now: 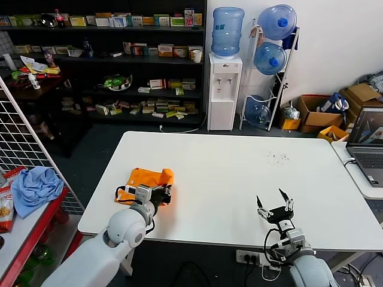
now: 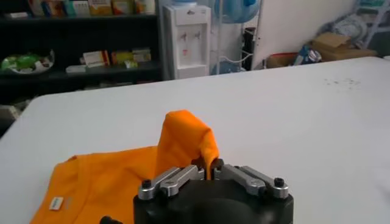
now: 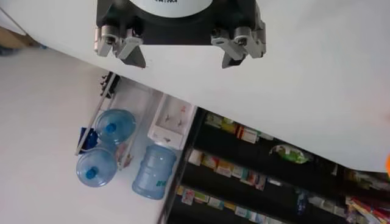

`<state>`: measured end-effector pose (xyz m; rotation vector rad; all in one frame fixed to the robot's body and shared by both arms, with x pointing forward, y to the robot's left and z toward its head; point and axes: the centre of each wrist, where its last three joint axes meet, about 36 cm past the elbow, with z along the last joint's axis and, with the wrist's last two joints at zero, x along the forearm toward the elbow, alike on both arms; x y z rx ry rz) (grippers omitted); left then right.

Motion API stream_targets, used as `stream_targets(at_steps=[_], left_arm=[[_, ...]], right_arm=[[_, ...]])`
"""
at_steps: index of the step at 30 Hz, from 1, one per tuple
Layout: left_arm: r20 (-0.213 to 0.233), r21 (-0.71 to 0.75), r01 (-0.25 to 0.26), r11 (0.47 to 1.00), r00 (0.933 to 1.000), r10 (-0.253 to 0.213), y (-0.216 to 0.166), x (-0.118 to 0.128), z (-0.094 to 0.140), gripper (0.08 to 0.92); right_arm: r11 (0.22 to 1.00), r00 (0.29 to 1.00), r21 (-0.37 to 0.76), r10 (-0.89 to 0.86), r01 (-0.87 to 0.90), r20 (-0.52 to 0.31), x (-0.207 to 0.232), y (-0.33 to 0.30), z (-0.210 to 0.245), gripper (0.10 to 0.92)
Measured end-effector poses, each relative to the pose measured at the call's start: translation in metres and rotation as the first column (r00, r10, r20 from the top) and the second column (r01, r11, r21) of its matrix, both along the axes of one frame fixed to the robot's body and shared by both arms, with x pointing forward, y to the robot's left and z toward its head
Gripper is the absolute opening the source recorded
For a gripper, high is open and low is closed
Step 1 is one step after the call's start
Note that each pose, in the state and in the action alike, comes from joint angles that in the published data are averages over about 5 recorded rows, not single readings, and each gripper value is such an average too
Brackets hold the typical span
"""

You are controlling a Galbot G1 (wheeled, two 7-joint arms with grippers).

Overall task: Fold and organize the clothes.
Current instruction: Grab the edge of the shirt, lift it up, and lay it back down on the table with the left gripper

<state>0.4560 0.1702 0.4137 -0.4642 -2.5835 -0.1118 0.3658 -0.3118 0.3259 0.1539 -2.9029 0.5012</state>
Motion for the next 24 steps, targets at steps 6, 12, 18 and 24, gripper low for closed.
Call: stream_targets(at_steps=[6,12,18,24], left_arm=[[-0.004,-0.071,0.032,0.997,0.9995,-0.033,-0.06,0.004,-0.014,0.153],[0.001,-0.173,0.013,0.985,0.9999,-0.013,-0.109,0.012,-0.021,0.309],[0.012,-0.304,-0.024,0.952,0.9995,0.029,-0.135,0.015,-0.024,0.482],[0.043,-0.412,-0.052,0.91,0.9961,0.076,-0.136,0.014,-0.023,0.655]], right_arm=[[1.0,1.0,-0.001,-0.006,0.006,-0.005,-0.003,-0.004,0.001,0.823],[1.0,1.0,0.003,-0.006,0.006,-0.005,-0.002,-0.003,0.002,0.823],[1.0,1.0,0.012,-0.002,0.002,-0.007,0.0,0.001,0.002,0.823],[1.0,1.0,0.023,0.001,-0.001,-0.003,0.002,0.003,0.006,0.823]])
